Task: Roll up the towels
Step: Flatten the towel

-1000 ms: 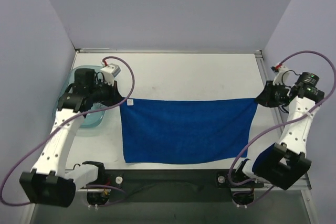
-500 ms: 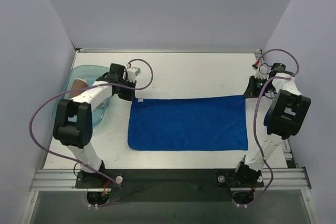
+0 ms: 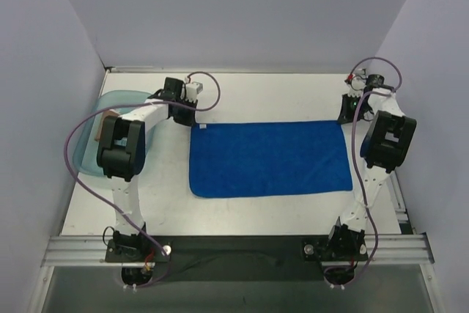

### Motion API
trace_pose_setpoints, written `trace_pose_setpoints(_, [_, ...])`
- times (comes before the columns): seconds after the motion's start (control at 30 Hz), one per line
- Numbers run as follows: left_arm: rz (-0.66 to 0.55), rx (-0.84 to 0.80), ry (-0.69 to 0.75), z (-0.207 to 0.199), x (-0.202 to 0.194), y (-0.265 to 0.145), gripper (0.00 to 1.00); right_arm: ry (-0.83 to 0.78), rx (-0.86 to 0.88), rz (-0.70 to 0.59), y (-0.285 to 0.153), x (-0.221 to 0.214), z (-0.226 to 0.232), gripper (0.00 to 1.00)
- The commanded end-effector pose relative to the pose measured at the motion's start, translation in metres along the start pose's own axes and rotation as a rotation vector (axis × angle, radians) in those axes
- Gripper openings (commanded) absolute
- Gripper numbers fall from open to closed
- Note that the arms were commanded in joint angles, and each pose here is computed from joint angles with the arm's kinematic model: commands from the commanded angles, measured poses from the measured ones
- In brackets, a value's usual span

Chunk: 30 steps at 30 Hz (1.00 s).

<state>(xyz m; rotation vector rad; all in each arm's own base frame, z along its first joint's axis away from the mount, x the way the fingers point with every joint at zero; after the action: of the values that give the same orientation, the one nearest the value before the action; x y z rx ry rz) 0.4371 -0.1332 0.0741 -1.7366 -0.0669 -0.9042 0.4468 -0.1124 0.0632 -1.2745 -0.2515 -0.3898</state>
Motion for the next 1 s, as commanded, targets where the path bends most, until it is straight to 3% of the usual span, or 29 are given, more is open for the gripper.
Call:
trace_pose_setpoints(0.0, [-0.061,0.053,0.048,0.017,0.024,0.003,0.0,-0.02,-0.086,0.002,-0.002,0.014,-0.003,0.0])
trace_pose_setpoints(0.07, [-0.067,0.053,0.06,0.02,0.032,0.005,0.04,-0.024,-0.099,-0.009,-0.004,0.019,-0.003,0.2])
trace_pose_setpoints(0.13, [-0.071,0.044,0.068,0.021,0.041,0.0,0.21,-0.024,-0.096,-0.01,-0.009,0.021,-0.001,0.41])
trace_pose_setpoints(0.17, [-0.078,0.019,0.067,0.019,0.045,-0.003,0.28,-0.025,-0.096,-0.015,-0.014,0.023,0.0,0.45])
trace_pose_setpoints(0.2, [-0.062,-0.001,0.053,0.018,0.043,-0.009,0.44,-0.04,-0.095,-0.041,-0.025,0.029,0.004,0.48])
trace_pose_setpoints(0.3, [-0.095,-0.078,0.058,0.002,0.051,-0.041,0.6,-0.068,-0.055,-0.043,-0.063,0.026,0.019,0.55])
trace_pose_setpoints(0.37, [-0.111,-0.108,0.065,-0.011,0.048,-0.071,0.67,-0.1,-0.019,-0.061,-0.095,0.02,0.03,0.57])
trace_pose_setpoints(0.43, [-0.149,-0.13,0.105,-0.024,0.049,-0.103,0.71,-0.127,0.016,0.019,-0.11,-0.007,0.036,0.56])
trace_pose_setpoints(0.47, [-0.149,-0.144,0.123,-0.03,0.044,-0.112,0.71,-0.149,0.03,0.02,-0.126,-0.015,0.044,0.55])
trace_pose_setpoints(0.5, [-0.097,-0.174,0.142,-0.035,0.022,-0.114,0.7,-0.134,0.053,0.106,-0.125,-0.043,0.046,0.5])
trace_pose_setpoints(0.57, [-0.086,-0.226,0.176,-0.051,0.004,-0.136,0.6,-0.183,0.056,0.14,-0.138,-0.066,0.052,0.42])
trace_pose_setpoints(0.63, [-0.039,-0.262,0.228,-0.065,-0.025,-0.143,0.44,-0.18,0.081,0.242,-0.133,-0.104,0.055,0.3])
trace_pose_setpoints(0.7, [0.036,-0.284,0.258,-0.076,-0.056,-0.144,0.38,-0.183,0.081,0.288,-0.137,-0.125,0.057,0.22])
trace_pose_setpoints(0.97, [0.187,-0.264,0.474,-0.12,-0.108,-0.142,0.31,-0.137,0.094,0.462,-0.115,-0.179,0.052,0.12])
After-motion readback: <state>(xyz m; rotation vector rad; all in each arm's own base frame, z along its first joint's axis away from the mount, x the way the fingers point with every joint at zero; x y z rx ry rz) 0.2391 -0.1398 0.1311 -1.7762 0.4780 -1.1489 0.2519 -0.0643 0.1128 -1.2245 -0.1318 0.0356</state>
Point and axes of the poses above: each gripper's point midway between its finger pads, its own y axis out along the fingers, its own z axis along the line the jaws close on, x = y × z, the point moved 5 cm from there along -y, back along the fingers, and after that the axes turned 9 degrees about y, right-handed, at the moved point
